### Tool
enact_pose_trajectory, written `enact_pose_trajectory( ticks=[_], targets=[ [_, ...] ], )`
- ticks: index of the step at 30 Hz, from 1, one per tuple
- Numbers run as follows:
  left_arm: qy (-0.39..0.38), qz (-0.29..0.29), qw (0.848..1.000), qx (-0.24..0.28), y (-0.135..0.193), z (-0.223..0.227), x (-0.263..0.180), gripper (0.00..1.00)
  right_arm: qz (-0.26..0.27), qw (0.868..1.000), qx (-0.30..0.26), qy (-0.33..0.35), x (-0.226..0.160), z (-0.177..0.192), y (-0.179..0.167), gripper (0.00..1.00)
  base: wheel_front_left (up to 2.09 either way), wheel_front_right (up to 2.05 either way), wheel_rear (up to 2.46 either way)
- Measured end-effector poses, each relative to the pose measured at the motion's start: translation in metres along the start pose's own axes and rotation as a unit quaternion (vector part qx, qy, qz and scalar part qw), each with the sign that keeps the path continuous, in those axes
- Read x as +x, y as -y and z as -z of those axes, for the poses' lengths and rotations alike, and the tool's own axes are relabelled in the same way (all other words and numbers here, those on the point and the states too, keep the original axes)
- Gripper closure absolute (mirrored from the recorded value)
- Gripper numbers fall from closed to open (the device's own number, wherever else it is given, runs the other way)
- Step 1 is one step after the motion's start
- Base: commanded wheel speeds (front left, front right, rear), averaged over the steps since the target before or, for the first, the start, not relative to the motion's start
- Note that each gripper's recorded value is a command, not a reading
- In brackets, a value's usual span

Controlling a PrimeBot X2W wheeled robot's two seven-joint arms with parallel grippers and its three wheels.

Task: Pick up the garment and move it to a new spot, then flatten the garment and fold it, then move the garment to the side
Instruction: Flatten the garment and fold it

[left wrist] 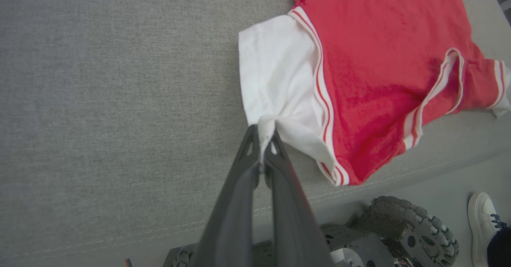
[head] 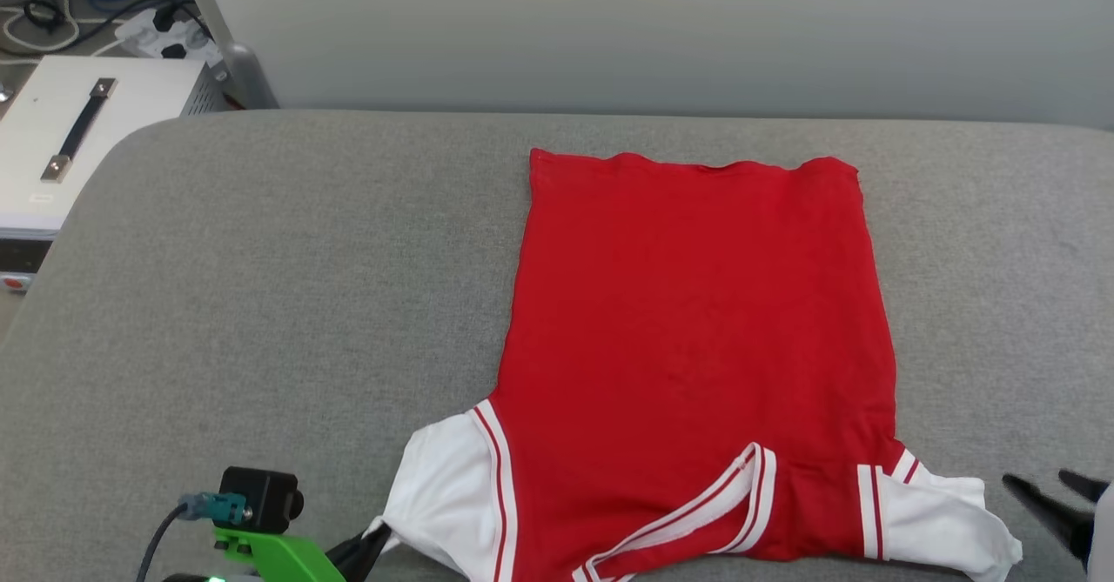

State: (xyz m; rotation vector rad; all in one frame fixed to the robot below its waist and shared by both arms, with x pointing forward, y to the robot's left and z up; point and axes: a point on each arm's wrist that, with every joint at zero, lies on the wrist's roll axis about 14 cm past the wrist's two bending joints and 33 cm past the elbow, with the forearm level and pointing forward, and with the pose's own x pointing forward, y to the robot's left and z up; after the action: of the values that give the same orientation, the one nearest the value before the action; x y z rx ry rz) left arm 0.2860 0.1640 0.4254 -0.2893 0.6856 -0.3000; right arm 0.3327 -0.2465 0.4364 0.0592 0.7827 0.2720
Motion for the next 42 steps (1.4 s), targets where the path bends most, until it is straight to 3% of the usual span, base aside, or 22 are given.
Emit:
enact_pose_trajectory(
  ticks=[7,19,25,32,41,42],
  targets=[
    [-0.016,0.015,1.000,0.007,0.015,-0.019,0.007,1.00,-0.016,0.999,-0.020,0.033,0.020,-0.082,-0.005,0.00,0.00,0.00,0.00],
    [-0.042,0.013,0.999,0.008,0.016,-0.031,0.029,1.00,-0.002,0.999,-0.039,-0.031,0.119,-0.171,-0.007,0.00,0.00,0.00,0.00],
    [-0.039,-0.002,0.999,-0.009,0.008,-0.031,0.037,1.00,0.007,0.997,-0.040,-0.068,0.173,-0.186,-0.008,0.00,0.00,0.00,0.00],
    [-0.046,-0.020,0.998,-0.024,-0.002,-0.024,0.042,1.00,0.013,0.992,-0.043,-0.116,0.226,-0.176,-0.009,0.00,0.00,0.00,0.00],
    [-0.059,-0.047,0.996,-0.040,-0.017,-0.014,0.047,1.00,-0.002,0.987,-0.054,-0.150,0.266,-0.157,-0.022,0.00,0.00,0.00,0.00],
    [-0.060,-0.050,0.996,-0.041,-0.019,-0.013,0.047,1.00,-0.002,0.986,-0.054,-0.155,0.268,-0.155,-0.023,0.51,0.00,0.00,0.00]
  ],
)
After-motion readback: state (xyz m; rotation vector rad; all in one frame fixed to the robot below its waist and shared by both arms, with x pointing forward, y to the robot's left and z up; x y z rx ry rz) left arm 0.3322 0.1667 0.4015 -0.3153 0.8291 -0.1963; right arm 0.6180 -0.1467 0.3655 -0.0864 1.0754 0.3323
